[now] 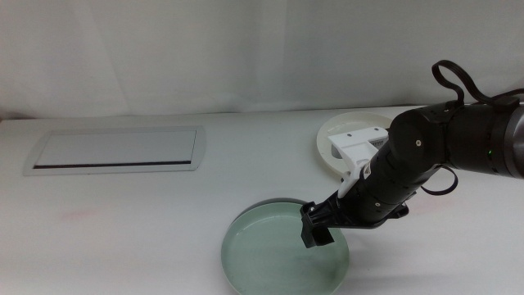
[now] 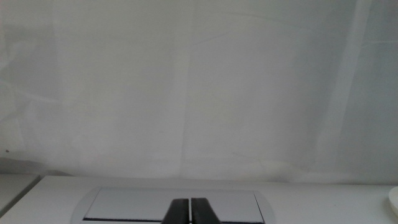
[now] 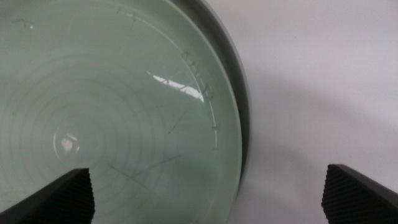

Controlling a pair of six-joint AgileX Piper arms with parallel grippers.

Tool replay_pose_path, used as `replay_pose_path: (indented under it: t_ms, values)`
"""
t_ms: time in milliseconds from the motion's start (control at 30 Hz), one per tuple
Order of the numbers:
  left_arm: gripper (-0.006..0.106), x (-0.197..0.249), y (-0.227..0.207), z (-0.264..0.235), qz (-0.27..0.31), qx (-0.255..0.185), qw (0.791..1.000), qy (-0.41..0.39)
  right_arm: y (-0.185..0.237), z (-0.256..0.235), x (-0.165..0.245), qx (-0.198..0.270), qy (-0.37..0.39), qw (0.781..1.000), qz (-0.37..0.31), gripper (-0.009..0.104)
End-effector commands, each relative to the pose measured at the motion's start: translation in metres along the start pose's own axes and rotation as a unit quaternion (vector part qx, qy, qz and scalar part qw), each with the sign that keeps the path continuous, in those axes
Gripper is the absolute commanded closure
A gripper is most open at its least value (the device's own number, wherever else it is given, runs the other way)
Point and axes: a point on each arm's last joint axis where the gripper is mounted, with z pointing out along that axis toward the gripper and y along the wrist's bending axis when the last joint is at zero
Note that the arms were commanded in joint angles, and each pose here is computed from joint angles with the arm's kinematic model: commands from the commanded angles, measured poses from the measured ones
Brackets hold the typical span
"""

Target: Stack the three bowls on top of each other.

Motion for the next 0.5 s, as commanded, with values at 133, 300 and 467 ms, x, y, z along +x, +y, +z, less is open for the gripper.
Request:
replay_pose_path:
  t_ms: [133,300,467]
  values:
    - [0.103,-0.001,0.000,-0.004,-0.006,0.004,1.000,-0.022,0.000,-0.008,-0.007,0.019,0.003,0.999,-0.035,-0.008]
    - [0.103,-0.001,0.000,-0.004,-0.006,0.004,1.000,-0.022,-0.005,-0.034,-0.023,0.071,-0.022,0.996,-0.055,-0.008]
    - [0.103,-0.001,0.000,-0.004,-0.006,0.004,1.000,-0.022,-0.027,-0.088,-0.030,0.109,-0.093,0.989,-0.019,-0.008]
